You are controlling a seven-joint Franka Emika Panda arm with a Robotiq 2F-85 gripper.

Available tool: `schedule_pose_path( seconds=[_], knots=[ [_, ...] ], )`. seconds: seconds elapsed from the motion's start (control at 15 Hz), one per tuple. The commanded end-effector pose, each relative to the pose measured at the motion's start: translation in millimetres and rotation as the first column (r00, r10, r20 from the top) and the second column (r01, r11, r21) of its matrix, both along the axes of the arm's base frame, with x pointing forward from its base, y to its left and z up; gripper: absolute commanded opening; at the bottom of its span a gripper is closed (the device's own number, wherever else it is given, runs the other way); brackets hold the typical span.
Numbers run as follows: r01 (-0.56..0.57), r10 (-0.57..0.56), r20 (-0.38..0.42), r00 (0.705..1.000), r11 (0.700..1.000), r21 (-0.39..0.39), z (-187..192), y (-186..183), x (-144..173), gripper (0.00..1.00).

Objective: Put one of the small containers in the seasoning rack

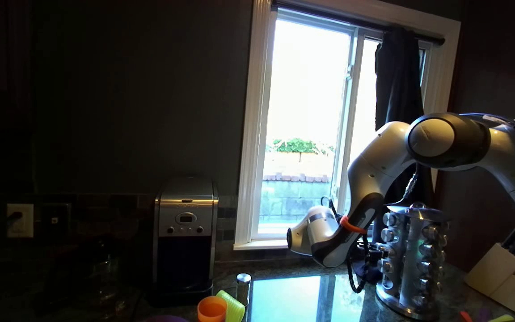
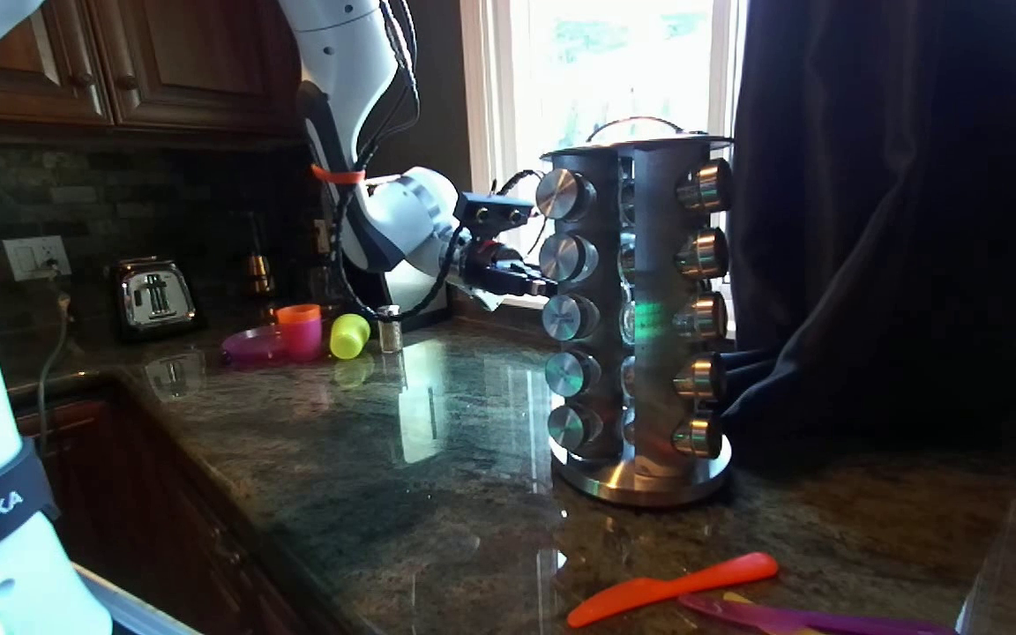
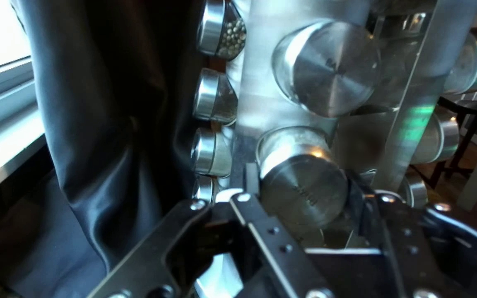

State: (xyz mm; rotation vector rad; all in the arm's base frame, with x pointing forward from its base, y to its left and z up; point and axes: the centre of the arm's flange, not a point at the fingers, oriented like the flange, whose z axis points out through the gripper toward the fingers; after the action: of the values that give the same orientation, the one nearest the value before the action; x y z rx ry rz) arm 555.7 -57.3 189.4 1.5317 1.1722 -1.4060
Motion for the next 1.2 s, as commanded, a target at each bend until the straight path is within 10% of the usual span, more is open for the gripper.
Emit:
schedule_pose_path(
  seconds=[0.0,0.93,1.0,1.13],
  knots=[
    [0.003,-0.003,0.001,1.0,1.0,0.018,-3.2,-17.5,-5.6,0.25],
    [0.042,-0.042,-0.004,0.999,0.999,0.02,-7.7,-42.4,-11.1,0.25],
    [0.047,-0.047,-0.005,0.999,0.998,0.034,-6.7,-41.1,-10.7,0.75],
    [0.042,-0.042,-0.002,0.999,0.998,0.052,-4.8,-38.3,-9.9,0.83]
  ],
)
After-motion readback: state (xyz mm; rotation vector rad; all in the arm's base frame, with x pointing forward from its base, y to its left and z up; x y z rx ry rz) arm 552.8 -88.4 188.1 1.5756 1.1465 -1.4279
